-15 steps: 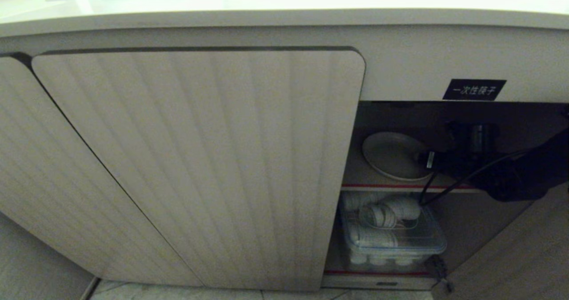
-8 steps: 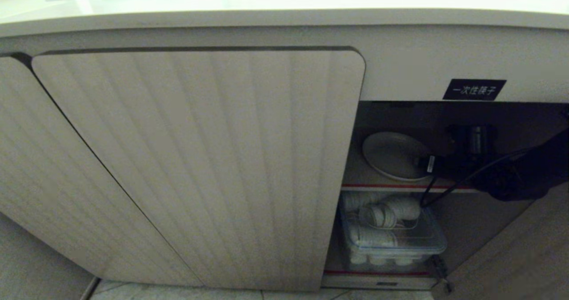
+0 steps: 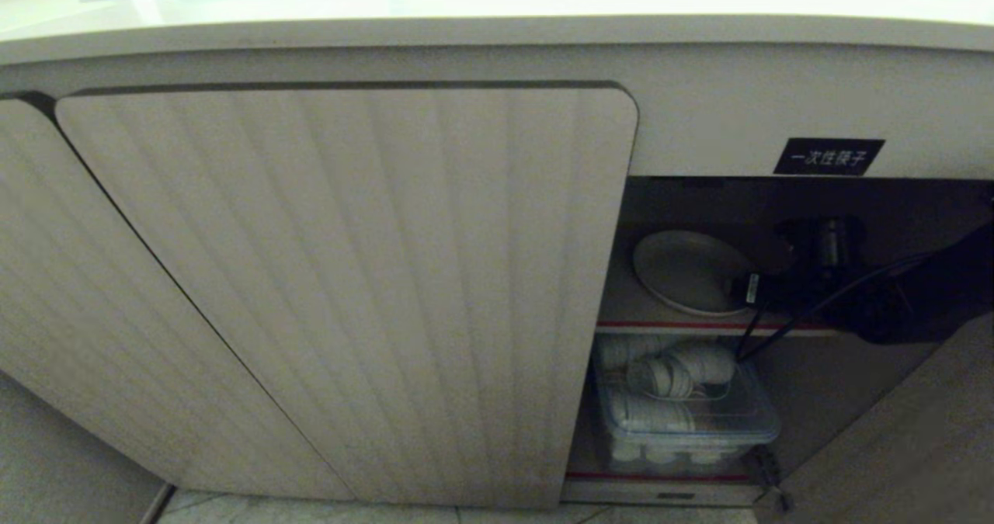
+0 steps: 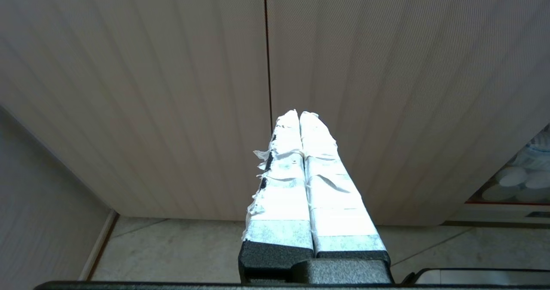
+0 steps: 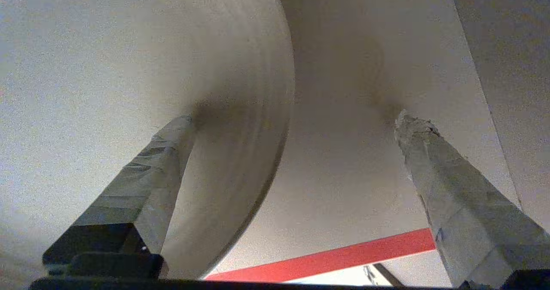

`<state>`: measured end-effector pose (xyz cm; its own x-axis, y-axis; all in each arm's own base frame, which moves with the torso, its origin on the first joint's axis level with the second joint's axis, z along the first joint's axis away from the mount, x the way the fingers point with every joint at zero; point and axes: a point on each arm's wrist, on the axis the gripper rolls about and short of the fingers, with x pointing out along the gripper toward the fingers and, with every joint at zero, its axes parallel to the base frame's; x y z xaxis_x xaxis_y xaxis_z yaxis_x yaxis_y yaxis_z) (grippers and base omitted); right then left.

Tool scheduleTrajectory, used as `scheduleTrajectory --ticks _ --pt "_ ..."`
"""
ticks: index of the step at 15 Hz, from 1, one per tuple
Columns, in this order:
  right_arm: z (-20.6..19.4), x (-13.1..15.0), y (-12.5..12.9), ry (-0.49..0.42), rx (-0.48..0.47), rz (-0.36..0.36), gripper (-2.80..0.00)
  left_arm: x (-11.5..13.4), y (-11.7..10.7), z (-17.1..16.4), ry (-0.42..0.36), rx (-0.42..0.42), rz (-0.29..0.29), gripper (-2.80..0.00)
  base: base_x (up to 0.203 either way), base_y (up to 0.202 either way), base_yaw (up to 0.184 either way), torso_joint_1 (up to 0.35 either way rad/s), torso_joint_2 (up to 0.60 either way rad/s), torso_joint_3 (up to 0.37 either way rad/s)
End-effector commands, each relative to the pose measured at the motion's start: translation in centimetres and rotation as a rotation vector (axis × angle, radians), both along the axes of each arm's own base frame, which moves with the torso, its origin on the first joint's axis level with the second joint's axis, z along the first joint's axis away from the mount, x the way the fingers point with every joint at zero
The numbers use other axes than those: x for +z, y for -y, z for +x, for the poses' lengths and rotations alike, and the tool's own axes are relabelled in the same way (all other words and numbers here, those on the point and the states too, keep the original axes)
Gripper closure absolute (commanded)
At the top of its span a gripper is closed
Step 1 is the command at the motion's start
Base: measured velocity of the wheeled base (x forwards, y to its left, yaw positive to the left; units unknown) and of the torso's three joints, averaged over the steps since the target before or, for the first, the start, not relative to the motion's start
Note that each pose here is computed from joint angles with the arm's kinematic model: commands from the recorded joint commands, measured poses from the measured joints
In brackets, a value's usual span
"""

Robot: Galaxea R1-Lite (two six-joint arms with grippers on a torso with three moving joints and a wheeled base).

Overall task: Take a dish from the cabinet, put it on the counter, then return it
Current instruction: Take the plate from the cabinet

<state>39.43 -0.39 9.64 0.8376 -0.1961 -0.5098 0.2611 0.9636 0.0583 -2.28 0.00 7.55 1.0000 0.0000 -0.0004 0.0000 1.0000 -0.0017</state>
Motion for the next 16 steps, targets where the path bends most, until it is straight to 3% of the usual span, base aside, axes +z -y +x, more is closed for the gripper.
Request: scheduleTrajectory --ticks 1,16 --pt "0.04 -0.02 -0.07 -0.004 0.001 -0.001 -2.80 0.00 0.00 0.00 0.000 0.000 0.000 0.00 0.000 0.000 0.000 0.000 0.00 0.000" --pt "0.31 0.37 -0.13 -0.026 0.005 -0.001 -2.80 0.00 0.00 0.00 0.000 0.000 0.000 0.00 0.000 0.000 0.000 0.000 0.00 0.000"
